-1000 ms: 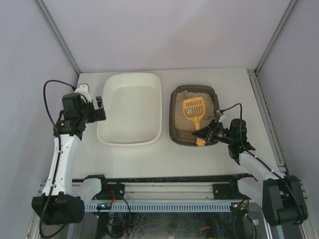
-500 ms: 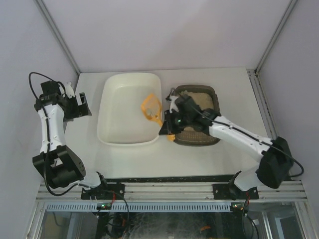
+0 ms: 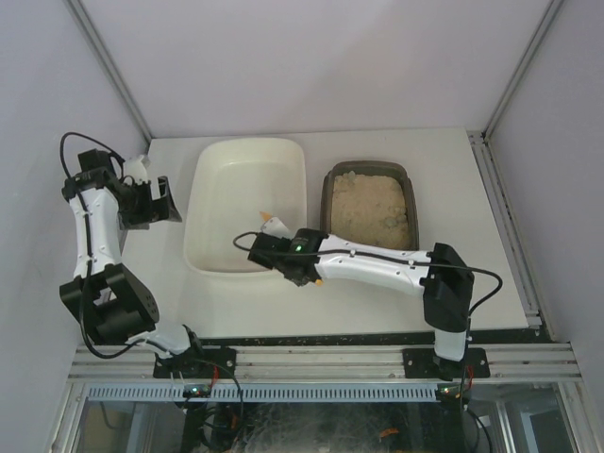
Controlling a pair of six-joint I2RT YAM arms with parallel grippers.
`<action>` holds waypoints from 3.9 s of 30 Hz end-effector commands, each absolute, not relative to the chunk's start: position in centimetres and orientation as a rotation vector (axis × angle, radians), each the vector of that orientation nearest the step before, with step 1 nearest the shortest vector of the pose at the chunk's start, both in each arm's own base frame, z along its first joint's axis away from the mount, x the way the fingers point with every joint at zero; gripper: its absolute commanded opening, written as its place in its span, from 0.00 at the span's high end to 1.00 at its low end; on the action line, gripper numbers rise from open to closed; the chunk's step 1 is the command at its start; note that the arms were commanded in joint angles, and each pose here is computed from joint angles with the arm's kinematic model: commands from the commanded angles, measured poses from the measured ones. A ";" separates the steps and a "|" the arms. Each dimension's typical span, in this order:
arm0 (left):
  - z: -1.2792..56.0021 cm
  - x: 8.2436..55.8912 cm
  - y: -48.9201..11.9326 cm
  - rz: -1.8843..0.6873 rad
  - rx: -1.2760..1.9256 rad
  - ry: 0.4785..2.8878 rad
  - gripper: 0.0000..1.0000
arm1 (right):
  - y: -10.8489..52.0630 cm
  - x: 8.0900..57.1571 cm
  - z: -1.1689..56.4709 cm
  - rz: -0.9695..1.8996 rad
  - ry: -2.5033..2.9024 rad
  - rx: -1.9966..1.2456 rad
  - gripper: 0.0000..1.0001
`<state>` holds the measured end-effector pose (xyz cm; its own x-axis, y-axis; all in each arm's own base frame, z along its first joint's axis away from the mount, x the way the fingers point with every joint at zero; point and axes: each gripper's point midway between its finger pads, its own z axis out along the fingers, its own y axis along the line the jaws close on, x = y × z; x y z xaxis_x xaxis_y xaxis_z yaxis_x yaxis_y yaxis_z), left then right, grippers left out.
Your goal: Clean the litter box
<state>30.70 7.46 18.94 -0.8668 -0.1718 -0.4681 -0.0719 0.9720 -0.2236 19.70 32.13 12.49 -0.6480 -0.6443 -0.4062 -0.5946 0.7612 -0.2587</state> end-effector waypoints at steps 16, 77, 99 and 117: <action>23.0 31.2 4.8 -0.399 0.003 2.512 0.00 | 27.2 23.2 19.7 -0.306 2.283 -0.730 1.00; 21.5 31.1 -0.5 -0.586 -0.345 2.364 0.00 | 14.0 25.3 8.5 -0.489 3.084 -0.117 1.00; 20.1 31.1 -0.5 -0.595 -0.379 2.409 0.00 | 16.6 28.4 10.3 0.118 3.046 -0.021 1.00; 19.7 31.1 -1.7 -0.642 -0.338 2.430 0.00 | 17.4 30.9 8.7 0.590 2.886 0.177 1.00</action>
<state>31.10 -0.92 20.01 -0.7781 -0.4031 -0.4817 -0.1303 0.8538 -0.5040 28.12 15.18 7.90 -0.9894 0.1285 -0.0682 0.1098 0.9673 0.2286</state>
